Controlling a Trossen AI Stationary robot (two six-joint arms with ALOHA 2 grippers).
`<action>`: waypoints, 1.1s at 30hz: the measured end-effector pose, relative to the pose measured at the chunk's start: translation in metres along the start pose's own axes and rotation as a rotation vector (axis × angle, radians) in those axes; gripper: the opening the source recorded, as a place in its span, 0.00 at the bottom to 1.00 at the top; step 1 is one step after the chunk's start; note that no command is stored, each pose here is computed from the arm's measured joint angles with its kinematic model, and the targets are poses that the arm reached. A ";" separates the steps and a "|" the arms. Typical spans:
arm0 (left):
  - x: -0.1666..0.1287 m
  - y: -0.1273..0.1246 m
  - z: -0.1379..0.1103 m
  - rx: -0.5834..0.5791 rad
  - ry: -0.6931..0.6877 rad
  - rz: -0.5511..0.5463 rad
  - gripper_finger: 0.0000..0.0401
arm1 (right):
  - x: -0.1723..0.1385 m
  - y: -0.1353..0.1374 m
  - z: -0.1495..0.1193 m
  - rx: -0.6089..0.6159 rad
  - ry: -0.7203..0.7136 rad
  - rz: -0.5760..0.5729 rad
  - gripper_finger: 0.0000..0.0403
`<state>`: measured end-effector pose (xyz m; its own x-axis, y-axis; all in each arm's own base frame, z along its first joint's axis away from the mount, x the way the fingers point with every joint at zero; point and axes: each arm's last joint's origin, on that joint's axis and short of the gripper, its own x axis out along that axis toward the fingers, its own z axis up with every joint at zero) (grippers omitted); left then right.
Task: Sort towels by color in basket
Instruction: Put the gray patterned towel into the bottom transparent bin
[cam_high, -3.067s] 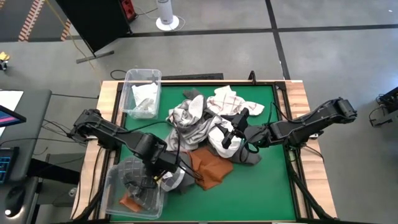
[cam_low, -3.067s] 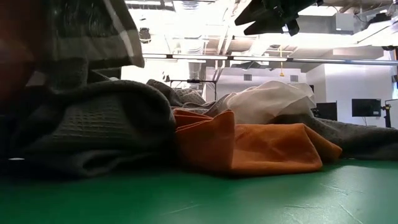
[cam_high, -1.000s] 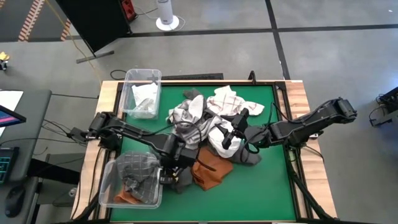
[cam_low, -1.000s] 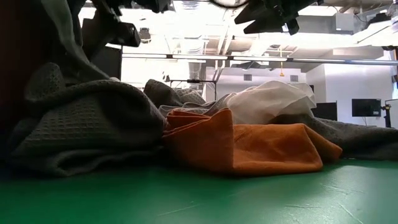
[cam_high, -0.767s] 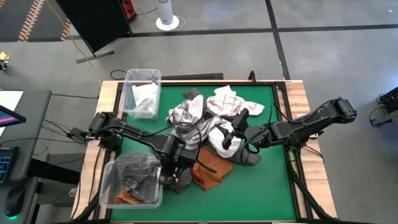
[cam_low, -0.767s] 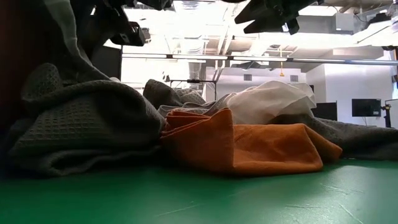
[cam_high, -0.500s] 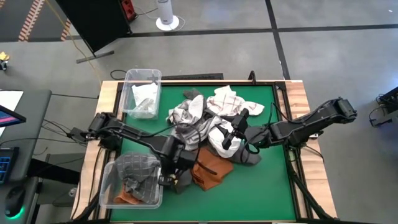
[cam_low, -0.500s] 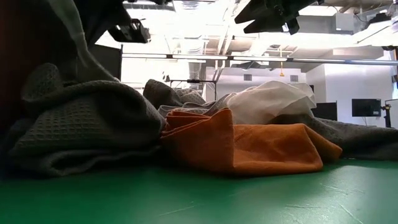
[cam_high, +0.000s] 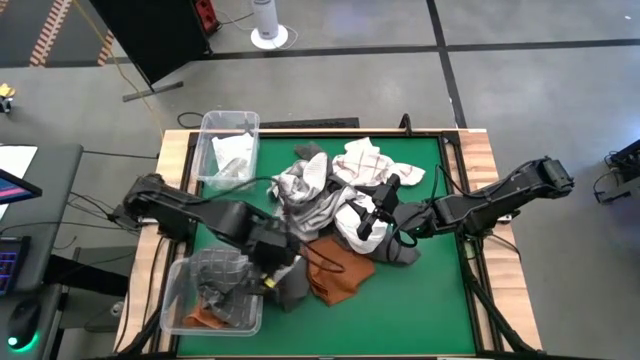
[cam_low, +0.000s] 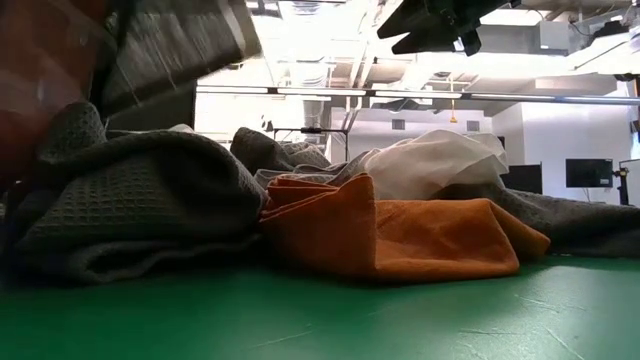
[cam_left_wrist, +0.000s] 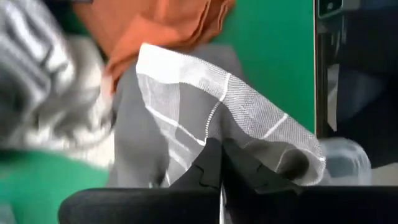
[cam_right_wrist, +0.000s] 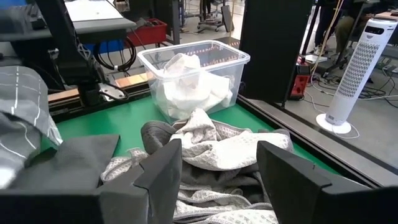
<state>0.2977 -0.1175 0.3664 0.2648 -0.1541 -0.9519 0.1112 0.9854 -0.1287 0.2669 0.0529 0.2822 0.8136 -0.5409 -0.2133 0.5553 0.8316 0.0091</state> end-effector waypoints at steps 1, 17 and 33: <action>-0.006 -0.001 -0.006 -0.015 0.015 0.003 0.00 | 0.000 0.000 0.000 0.000 0.000 0.000 0.58; -0.021 -0.070 -0.057 0.191 0.164 -0.091 0.00 | 0.000 0.000 0.000 0.002 0.000 0.000 0.58; 0.041 -0.081 -0.096 0.334 0.386 0.027 0.00 | -0.003 0.003 0.000 0.014 -0.007 0.018 0.58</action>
<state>0.2077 -0.1965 0.3112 -0.0948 -0.0290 -0.9951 0.4261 0.9022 -0.0669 0.2664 0.0572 0.2833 0.8245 -0.5271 -0.2057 0.5432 0.8392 0.0267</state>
